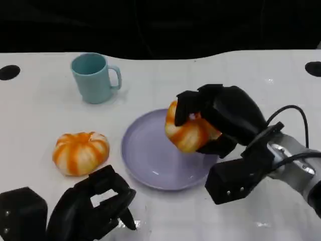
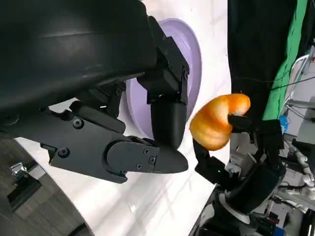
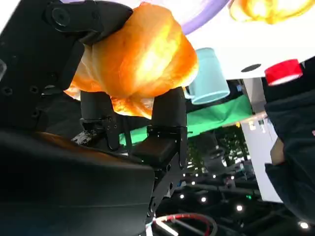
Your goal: Grasp the bread from the table and place it into the plate.
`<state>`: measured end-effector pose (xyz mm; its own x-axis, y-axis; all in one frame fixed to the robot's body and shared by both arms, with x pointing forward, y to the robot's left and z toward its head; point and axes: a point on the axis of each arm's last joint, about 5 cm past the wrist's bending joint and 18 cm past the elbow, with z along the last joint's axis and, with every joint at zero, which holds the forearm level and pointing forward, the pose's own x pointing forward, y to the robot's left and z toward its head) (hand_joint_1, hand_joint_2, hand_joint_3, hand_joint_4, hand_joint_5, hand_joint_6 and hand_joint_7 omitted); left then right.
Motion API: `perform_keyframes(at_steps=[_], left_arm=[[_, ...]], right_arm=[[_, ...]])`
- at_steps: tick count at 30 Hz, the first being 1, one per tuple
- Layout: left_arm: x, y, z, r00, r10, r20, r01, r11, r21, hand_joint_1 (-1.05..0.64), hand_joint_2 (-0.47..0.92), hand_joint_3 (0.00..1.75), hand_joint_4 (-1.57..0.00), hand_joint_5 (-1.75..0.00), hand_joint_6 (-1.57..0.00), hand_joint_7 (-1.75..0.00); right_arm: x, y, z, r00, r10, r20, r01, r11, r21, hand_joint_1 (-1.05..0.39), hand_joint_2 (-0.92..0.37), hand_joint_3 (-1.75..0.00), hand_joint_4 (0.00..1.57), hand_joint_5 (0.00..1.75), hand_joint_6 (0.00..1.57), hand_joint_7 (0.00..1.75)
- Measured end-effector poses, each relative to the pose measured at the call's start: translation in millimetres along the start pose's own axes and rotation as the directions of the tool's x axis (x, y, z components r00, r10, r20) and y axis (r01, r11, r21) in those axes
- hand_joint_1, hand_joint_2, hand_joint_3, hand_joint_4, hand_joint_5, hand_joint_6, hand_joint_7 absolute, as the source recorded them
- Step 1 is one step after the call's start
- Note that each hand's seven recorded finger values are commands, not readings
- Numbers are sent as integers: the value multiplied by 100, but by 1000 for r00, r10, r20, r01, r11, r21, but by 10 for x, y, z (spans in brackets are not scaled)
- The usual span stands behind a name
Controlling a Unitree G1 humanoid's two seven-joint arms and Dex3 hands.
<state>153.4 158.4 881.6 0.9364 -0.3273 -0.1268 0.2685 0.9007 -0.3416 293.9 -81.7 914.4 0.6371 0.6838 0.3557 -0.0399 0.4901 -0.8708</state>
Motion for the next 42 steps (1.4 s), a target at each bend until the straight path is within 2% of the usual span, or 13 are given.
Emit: perform_keyframes(at_steps=[2,3,4,6,8,10,12,14,16,22,33,37,42], left_arm=[[0,0,1,1000,0,4,0,1000,3,-56,92,30,-74,-175,-64,-158],[0,0,1,1000,0,4,0,1000,3,-56,92,30,-74,-175,-64,-157],[0,0,1,1000,1,3,-1,1000,4,-56,92,30,-74,-175,-64,-157],[0,-1,0,1000,1,2,-1,1000,6,-57,92,29,-75,-175,-65,-157],[0,-1,0,1000,1,2,-1,1000,8,-57,92,29,-75,-175,-65,-157],[1,-3,-1,1000,0,1,0,1000,7,-57,92,28,-75,-175,-65,-157],[1,-3,-1,1000,0,1,0,1000,7,-57,92,28,-74,-175,-65,-157],[1,-4,-1,1000,0,1,0,1000,7,-56,92,28,-74,-175,-64,-157],[1,-4,-1,1000,0,1,0,1000,7,-56,92,28,-74,-175,-64,-157],[1,-5,-3,1000,0,1,0,1000,6,-55,92,29,-74,-175,-63,-158],[-2,-5,-5,1000,0,-1,0,1000,4,-57,92,27,-73,-175,-63,-157],[-3,-6,-6,1000,1,-2,-1,1000,4,-57,92,28,-73,-175,-63,-157],[-2,-8,-7,1000,0,-1,0,1000,3,-57,92,28,-74,-175,-64,-156]], right_arm=[[0,40,13,1000,11,0,-11,1000,14,-9,-25,-133,95,175,73,175],[-2,56,17,1000,15,0,-15,1000,21,-9,-27,-133,95,175,77,162],[-2,74,22,1000,19,-2,-19,999,30,-8,-28,-132,94,175,83,145],[-7,102,31,1000,27,-1,-27,998,53,-12,-30,-116,93,157,96,86],[-2,119,43,999,42,0,-42,996,75,-18,-39,-93,85,141,96,57],[3,125,46,997,75,-2,-75,993,91,-28,-52,-70,77,113,89,35],[0,124,42,994,108,-7,-107,988,109,-36,-74,-34,74,79,82,18],[1,121,41,989,147,-5,-145,983,113,-46,-88,-16,56,52,67,4],[4,113,37,981,194,-7,-192,976,104,-55,-91,-18,41,40,53,1],[43,26,35,963,271,-4,-270,961,58,-67,-92,-25,22,31,39,0],[-6,-138,23,940,340,-23,-339,940,36,-71,-92,-27,12,29,31,0],[-59,-238,11,946,323,-28,-322,946,39,-68,-92,-22,19,35,36,3],[-169,-305,7,963,268,-24,-265,961,76,-66,-92,-20,29,42,45,6]])
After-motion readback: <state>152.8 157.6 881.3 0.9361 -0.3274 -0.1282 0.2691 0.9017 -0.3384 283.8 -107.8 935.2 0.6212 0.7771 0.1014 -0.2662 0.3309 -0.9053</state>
